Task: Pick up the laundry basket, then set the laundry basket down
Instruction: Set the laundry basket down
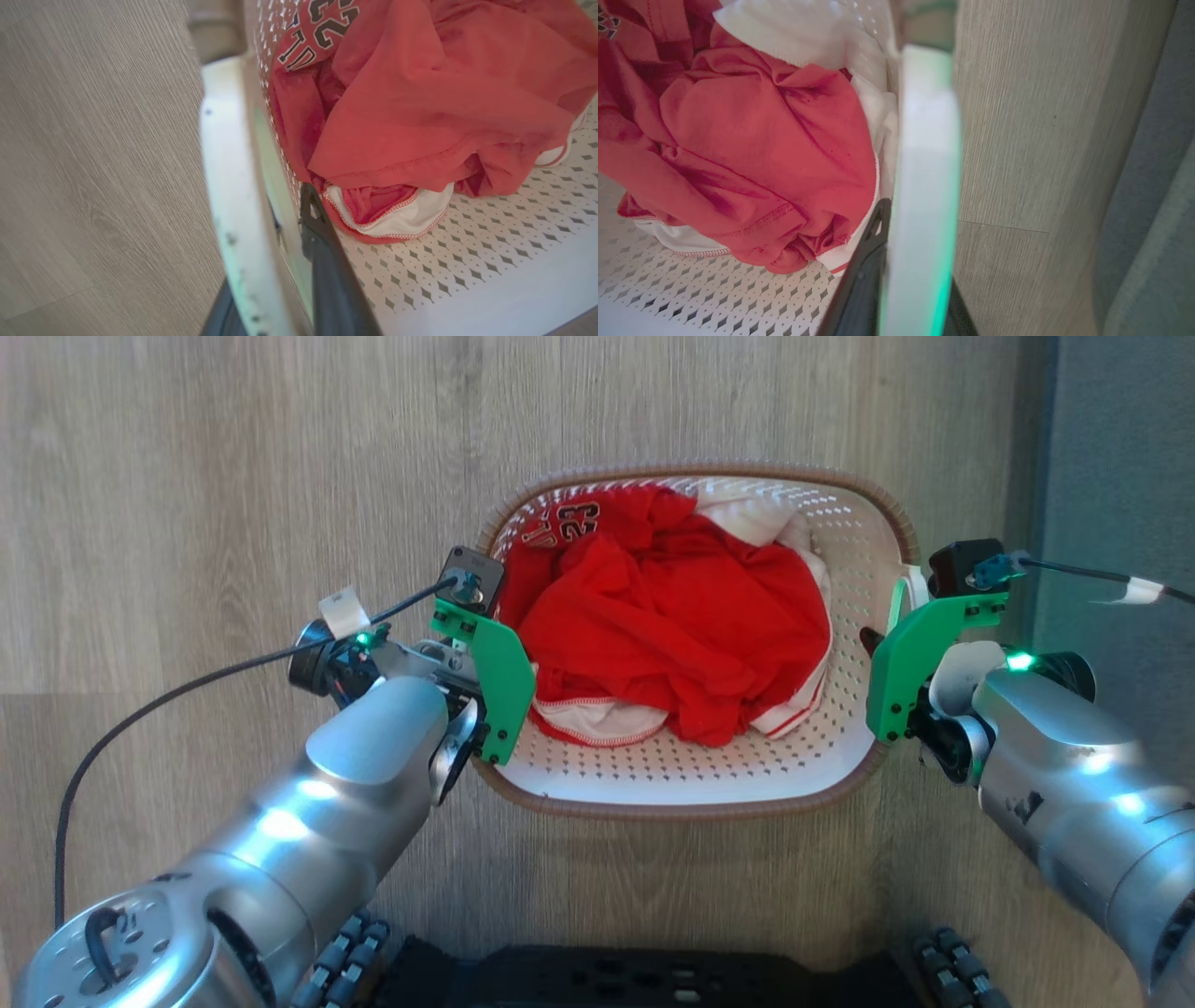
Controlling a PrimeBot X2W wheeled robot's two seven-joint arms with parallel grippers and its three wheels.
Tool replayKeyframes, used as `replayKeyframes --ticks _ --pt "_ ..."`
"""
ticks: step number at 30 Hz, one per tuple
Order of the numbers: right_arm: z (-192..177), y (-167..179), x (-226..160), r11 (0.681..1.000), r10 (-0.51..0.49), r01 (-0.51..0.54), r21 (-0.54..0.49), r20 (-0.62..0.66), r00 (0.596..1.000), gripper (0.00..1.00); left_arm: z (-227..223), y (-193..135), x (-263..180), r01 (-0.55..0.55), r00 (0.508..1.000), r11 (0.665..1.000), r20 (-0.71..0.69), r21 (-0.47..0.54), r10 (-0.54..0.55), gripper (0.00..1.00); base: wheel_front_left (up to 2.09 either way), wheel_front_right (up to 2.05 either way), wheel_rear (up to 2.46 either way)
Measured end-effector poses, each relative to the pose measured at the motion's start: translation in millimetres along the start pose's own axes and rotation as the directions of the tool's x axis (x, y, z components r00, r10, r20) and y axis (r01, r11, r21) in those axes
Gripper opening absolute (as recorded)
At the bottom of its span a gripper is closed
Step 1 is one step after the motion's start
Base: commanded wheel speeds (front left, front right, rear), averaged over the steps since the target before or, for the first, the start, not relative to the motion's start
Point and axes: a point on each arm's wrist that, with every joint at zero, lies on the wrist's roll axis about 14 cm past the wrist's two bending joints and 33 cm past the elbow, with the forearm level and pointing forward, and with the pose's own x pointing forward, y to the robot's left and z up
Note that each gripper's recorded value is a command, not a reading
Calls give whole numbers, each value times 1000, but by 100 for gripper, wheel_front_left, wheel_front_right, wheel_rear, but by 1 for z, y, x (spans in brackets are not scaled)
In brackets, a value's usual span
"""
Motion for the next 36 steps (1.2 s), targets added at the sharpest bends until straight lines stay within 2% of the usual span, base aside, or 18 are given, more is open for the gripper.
replayKeyframes --ticks 15,32,34,35,36 --pt "-4 -5 17 1000 3 -4 30 36 999 0 0 5 14 -3 1000 1000 6 -11 3 0 0 0 0" --pt "-17 -8 27 999 4 -4 33 5 1000 0 -13 5 20 1 999 999 -51 -38 -3 0 0 0 0" --pt "-15 -8 27 1000 3 -4 31 11 1000 0 -14 5 20 -3 999 1000 -52 -29 2 74 0 0 0" --pt "-11 -9 28 1000 1 -1 24 21 1000 12 -14 3 20 0 999 1000 -49 -25 -1 100 0 0 0" --pt "-5 -10 28 1000 -3 2 13 37 999 45 -12 0 21 2 999 1000 -38 -25 -3 100 0 0 0"
